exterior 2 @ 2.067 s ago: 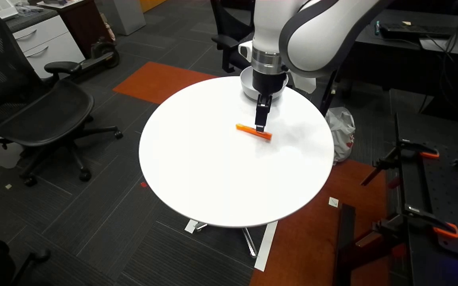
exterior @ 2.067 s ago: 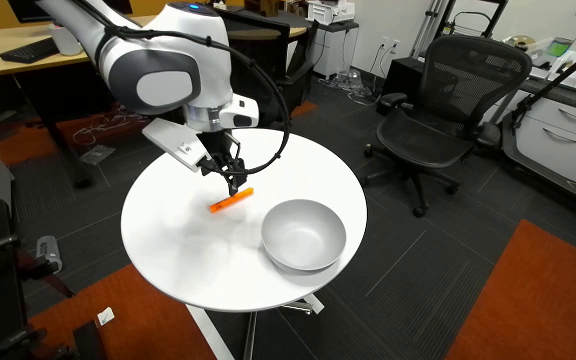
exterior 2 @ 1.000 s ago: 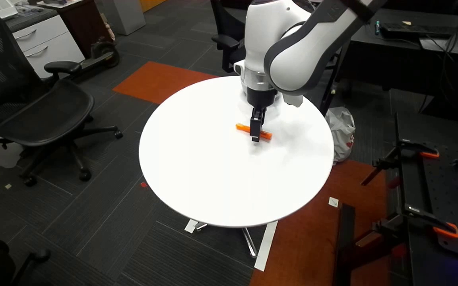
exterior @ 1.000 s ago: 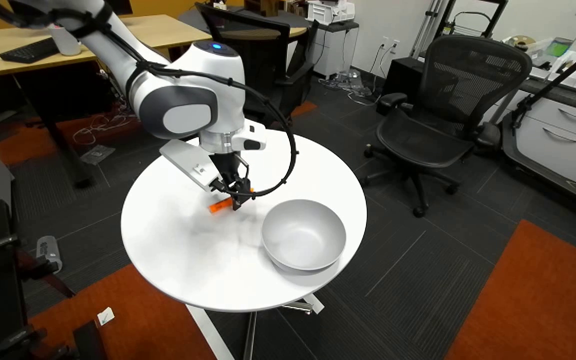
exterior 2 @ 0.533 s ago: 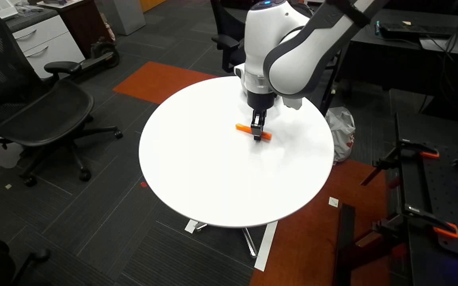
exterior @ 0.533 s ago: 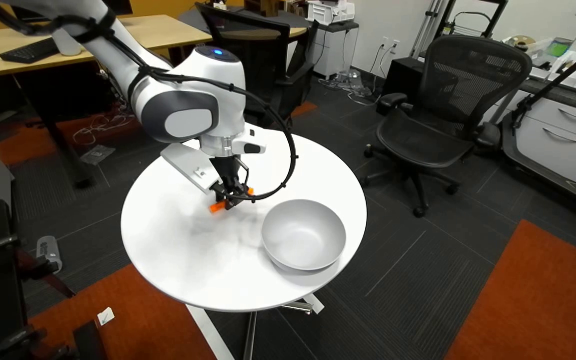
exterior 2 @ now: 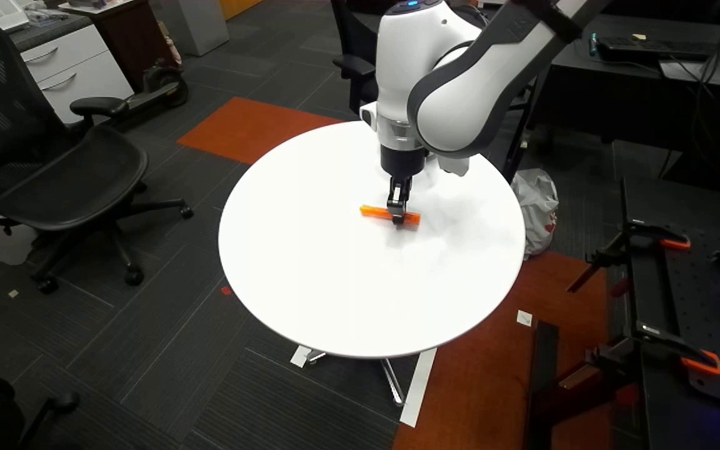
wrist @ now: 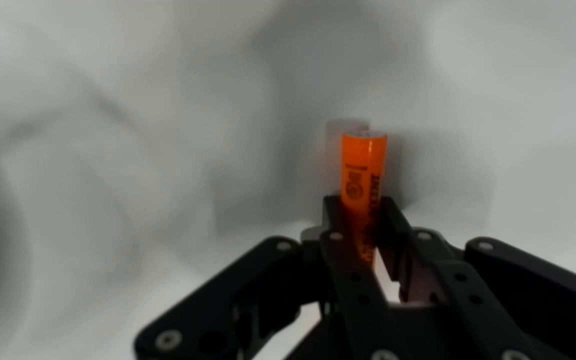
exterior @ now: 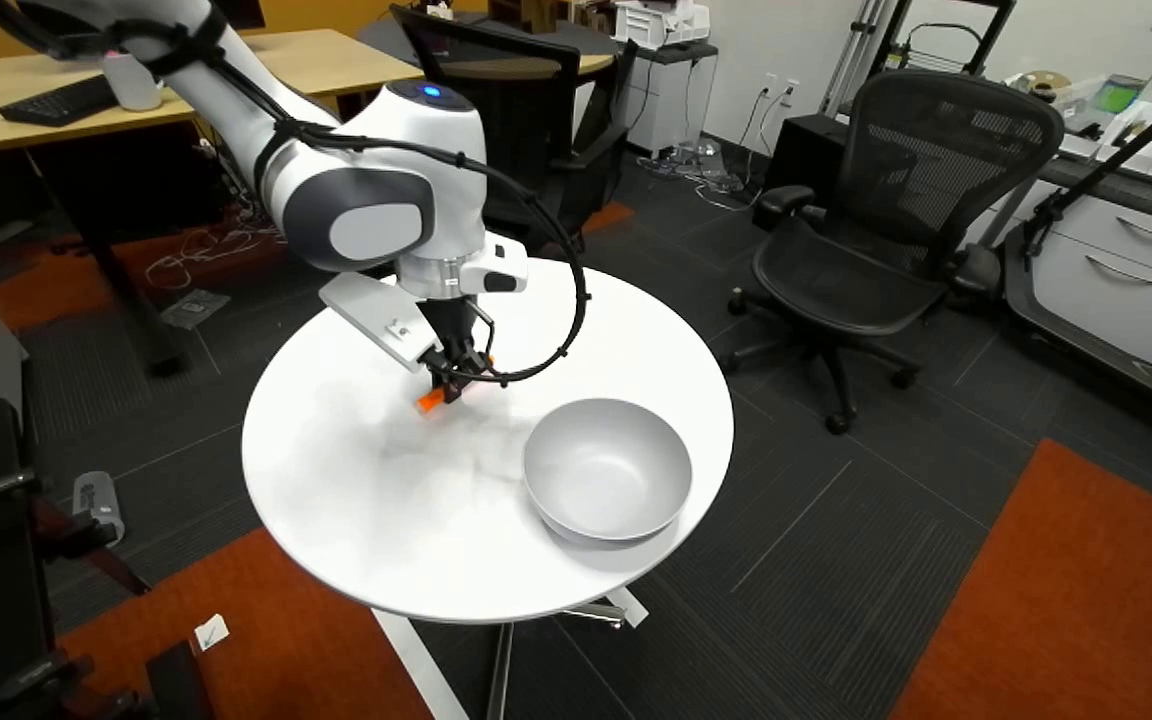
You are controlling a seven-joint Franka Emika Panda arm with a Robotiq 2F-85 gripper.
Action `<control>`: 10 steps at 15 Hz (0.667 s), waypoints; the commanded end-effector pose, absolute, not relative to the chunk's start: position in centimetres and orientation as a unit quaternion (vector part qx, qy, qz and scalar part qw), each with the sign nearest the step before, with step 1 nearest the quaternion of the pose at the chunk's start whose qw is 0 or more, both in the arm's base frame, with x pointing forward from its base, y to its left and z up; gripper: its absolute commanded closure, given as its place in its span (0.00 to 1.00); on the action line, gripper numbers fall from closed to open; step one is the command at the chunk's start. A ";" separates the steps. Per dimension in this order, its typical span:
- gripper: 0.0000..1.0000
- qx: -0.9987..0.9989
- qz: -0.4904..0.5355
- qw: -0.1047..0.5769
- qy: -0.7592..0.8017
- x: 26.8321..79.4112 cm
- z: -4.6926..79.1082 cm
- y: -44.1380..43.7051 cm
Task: Move the marker to the left
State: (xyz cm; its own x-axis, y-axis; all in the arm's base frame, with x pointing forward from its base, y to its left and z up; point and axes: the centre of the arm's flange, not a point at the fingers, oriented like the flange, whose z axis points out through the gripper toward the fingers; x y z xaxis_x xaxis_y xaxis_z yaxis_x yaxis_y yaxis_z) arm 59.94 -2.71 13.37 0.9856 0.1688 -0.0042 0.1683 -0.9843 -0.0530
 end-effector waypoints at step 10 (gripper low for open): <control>0.95 -0.996 0.008 0.074 0.045 69.1 18.7 7.8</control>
